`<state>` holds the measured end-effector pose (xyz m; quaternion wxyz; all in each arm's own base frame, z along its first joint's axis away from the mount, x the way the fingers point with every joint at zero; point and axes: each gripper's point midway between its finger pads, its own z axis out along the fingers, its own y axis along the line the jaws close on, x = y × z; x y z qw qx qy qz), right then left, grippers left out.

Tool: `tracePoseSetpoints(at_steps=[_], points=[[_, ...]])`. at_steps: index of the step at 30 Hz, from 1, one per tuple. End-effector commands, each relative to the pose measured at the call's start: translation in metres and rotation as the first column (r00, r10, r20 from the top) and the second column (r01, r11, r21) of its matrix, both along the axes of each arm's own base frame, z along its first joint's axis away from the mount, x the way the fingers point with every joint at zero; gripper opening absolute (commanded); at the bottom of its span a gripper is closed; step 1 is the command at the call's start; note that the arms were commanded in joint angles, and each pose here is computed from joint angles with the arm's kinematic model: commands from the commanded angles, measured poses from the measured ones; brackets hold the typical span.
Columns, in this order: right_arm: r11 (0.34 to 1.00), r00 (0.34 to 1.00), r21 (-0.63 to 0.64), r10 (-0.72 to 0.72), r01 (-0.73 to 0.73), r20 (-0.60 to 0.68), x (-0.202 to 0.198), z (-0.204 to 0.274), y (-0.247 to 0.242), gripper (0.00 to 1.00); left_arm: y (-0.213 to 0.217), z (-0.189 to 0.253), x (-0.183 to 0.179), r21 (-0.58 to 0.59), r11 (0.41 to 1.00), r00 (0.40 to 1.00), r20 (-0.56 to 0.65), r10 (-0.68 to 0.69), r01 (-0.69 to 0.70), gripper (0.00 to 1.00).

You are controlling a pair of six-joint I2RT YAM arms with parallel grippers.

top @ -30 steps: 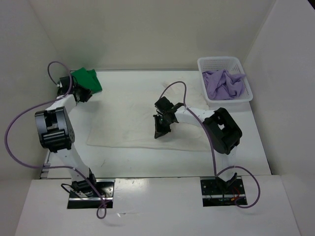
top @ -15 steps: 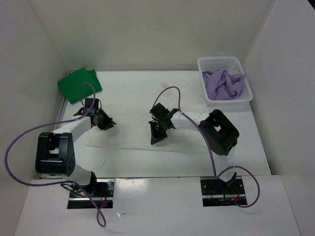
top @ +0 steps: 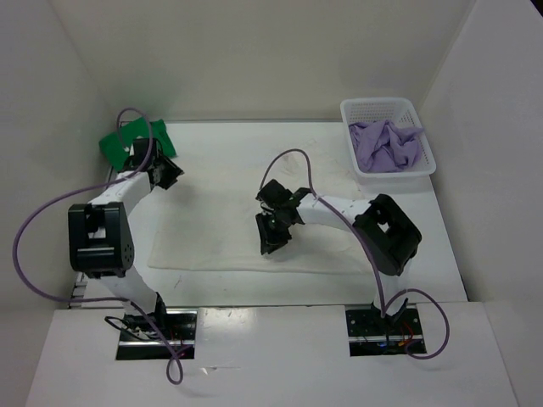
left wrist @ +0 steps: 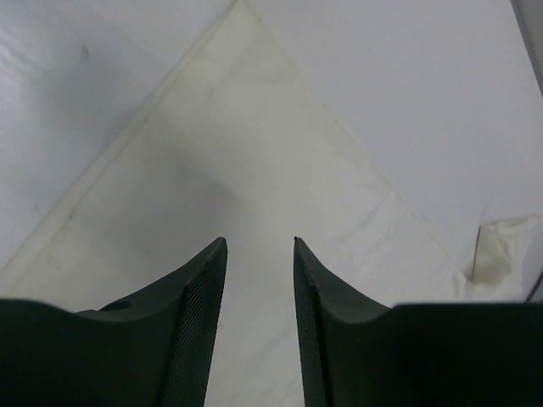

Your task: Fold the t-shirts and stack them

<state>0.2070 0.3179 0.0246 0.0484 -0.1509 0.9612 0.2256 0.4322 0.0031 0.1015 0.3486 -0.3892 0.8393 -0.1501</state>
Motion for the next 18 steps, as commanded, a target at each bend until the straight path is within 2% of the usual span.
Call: tracePoseSetpoints(at_steps=[1, 2, 3, 5, 7, 10, 13, 14, 17, 18], points=[[0.994, 0.990, 0.105, 0.021, -0.036, 0.137, 0.030, 0.067, 0.015, 0.33, 0.019, 0.006, 0.049, 0.061, 0.997, 0.996, 0.075, 0.050, -0.054, 0.45], [0.993, 0.989, 0.119, -0.005, -0.013, 0.151, 0.043, 0.074, 0.013, 0.33, 0.023, -0.007, 0.058, 0.072, 0.995, 0.997, 0.051, 0.063, -0.066, 0.45], [0.989, 0.983, 0.149, -0.021, -0.007, 0.183, 0.053, 0.089, 0.017, 0.33, 0.029, 0.006, 0.075, 0.103, 0.992, 0.994, 0.088, 0.061, -0.070, 0.45], [0.985, 0.976, 0.172, -0.066, 0.030, 0.208, 0.074, 0.102, 0.012, 0.24, 0.045, 0.005, 0.097, 0.174, 0.980, 0.992, 0.100, 0.082, -0.099, 0.45], [0.979, 0.965, 0.195, -0.113, 0.067, 0.235, 0.092, 0.113, 0.008, 0.10, 0.056, -0.014, 0.106, 0.234, 0.967, 0.994, 0.050, 0.097, -0.106, 0.45], [0.969, 0.953, 0.226, -0.159, 0.100, 0.259, 0.108, 0.127, 0.002, 0.05, 0.070, -0.019, 0.123, 0.316, 0.943, 0.995, 0.041, 0.093, -0.102, 0.45], [0.951, 0.928, 0.265, -0.235, 0.158, 0.289, 0.136, 0.143, -0.013, 0.05, 0.076, -0.031, 0.128, 0.361, 0.930, 0.997, 0.005, 0.079, -0.075, 0.44], [0.940, 0.919, 0.281, -0.272, 0.191, 0.284, 0.147, 0.148, -0.023, 0.07, 0.076, -0.033, 0.130, 0.361, 0.930, 0.997, 0.005, 0.079, -0.075, 0.41], [0.926, 0.903, 0.300, -0.317, 0.228, 0.291, 0.166, 0.154, -0.037, 0.16, 0.077, -0.035, 0.132, 0.367, 0.928, 0.997, 0.001, 0.073, -0.068, 0.41], [0.919, 0.893, 0.300, -0.343, 0.255, 0.291, 0.176, 0.154, -0.047, 0.16, 0.076, -0.043, 0.130, 0.366, 0.928, 0.997, -0.021, 0.073, -0.060, 0.41]])
